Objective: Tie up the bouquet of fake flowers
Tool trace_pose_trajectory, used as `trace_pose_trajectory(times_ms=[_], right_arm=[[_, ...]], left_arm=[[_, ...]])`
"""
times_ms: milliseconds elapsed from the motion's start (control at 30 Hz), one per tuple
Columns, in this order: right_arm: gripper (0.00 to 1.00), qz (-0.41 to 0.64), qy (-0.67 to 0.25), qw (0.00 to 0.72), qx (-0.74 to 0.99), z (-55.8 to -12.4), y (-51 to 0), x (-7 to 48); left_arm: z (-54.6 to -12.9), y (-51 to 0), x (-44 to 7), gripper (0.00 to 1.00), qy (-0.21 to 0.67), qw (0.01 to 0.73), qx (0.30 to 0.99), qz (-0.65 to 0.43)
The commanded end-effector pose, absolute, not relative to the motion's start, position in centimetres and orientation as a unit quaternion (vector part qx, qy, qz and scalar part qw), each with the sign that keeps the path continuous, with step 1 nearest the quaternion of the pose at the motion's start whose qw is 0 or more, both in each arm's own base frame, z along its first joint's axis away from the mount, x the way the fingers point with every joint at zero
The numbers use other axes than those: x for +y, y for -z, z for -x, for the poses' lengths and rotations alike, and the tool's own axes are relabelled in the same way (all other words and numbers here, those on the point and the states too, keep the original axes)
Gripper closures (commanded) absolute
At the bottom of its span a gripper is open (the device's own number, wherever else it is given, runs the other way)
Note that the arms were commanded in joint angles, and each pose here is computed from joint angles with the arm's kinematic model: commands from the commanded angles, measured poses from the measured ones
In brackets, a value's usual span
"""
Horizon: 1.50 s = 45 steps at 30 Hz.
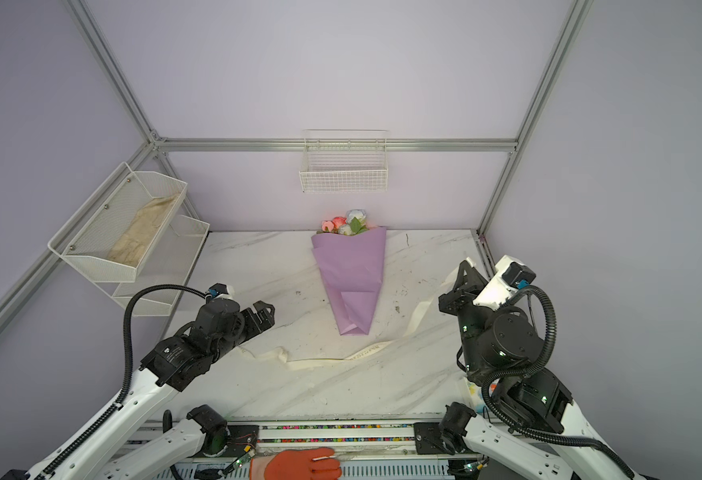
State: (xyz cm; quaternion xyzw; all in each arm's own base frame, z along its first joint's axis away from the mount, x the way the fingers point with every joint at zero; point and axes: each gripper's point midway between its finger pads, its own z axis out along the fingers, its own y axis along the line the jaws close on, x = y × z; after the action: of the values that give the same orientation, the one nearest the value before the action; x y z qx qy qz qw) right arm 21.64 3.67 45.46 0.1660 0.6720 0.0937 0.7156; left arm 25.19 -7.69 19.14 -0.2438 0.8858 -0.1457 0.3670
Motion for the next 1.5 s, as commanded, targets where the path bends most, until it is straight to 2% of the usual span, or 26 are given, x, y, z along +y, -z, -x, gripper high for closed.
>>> trace_pose_trajectory(times_ms=[0,100,267,367,467,567,667,733,833,867,967,1000,1200,1267,1333,1367,1433,1467], right_arm=[[1.00,-0.160,0.027,0.700,0.696,-22.0,-44.4,2.1],[1.00,-0.150,0.058,0.688,0.708,-22.6,-43.8,2.6],[1.00,-0.115,0.036,0.668,0.734,-24.3,-42.3,5.3],[1.00,-0.087,0.025,0.631,0.771,-27.2,-39.6,6.8],[1.00,-0.091,0.009,0.577,0.811,-30.5,-36.1,5.5],[1.00,-0.106,-0.005,0.549,0.829,-32.1,-34.1,3.8],[1.00,-0.124,0.004,0.530,0.839,-33.0,-32.6,2.3],[1.00,-0.137,0.015,0.523,0.841,-33.3,-32.1,1.1],[1.00,-0.166,0.030,0.527,0.833,-33.3,-32.6,-1.0],[1.00,-0.176,0.037,0.531,0.828,-33.2,-33.0,-1.9],[1.00,-0.211,0.057,0.543,0.811,-32.8,-34.3,-4.6],[1.00,-0.222,0.063,0.544,0.806,-32.7,-34.6,-5.6],[1.00,-0.274,0.088,0.542,0.790,-32.1,-34.7,-10.1],[1.00,-0.289,0.085,0.541,0.785,-32.0,-34.4,-11.0],[1.00,-0.302,0.074,0.543,0.780,-32.0,-34.3,-11.4],[1.00,-0.308,0.068,0.544,0.778,-32.0,-34.1,-11.5],[1.00,-0.316,0.057,0.544,0.775,-32.1,-33.7,-11.6],[1.00,-0.319,0.052,0.543,0.775,-32.2,-33.4,-11.5]], left_arm=[[-24.5,-14.2,-6.2,0.00,0.117,0.301,0.906,0.274],[-24.4,-11.4,-5.0,0.00,0.088,0.267,0.912,0.298],[-25.1,-8.9,-4.5,0.00,0.065,0.241,0.917,0.311],[-26.2,-8.0,-5.5,0.00,0.082,0.227,0.920,0.309],[-27.4,-7.3,-6.8,0.01,0.097,0.206,0.928,0.295],[-28.1,-6.1,-7.5,0.04,0.099,0.182,0.935,0.289],[-28.5,-4.6,-8.5,0.11,0.107,0.156,0.940,0.284],[-28.7,-3.3,-8.6,0.20,0.102,0.141,0.942,0.288],[-28.7,-2.9,-8.6,0.46,0.093,0.128,0.947,0.281],[-28.5,-3.1,-8.4,0.57,0.085,0.129,0.948,0.279],[-28.7,-6.3,-6.7,0.91,0.060,0.175,0.942,0.279],[-28.8,-8.1,-5.7,0.99,0.043,0.201,0.937,0.283],[-27.1,-20.6,2.3,1.00,-0.041,0.404,0.844,0.350],[-26.4,-23.0,3.7,1.00,-0.047,0.465,0.812,0.350],[-25.7,-23.9,4.4,1.00,-0.047,0.505,0.790,0.345],[-25.6,-23.9,4.5,0.96,-0.044,0.520,0.783,0.339],[-25.4,-22.7,4.7,0.94,-0.044,0.528,0.777,0.340],[-25.2,-21.7,4.7,0.87,-0.041,0.526,0.777,0.344]])
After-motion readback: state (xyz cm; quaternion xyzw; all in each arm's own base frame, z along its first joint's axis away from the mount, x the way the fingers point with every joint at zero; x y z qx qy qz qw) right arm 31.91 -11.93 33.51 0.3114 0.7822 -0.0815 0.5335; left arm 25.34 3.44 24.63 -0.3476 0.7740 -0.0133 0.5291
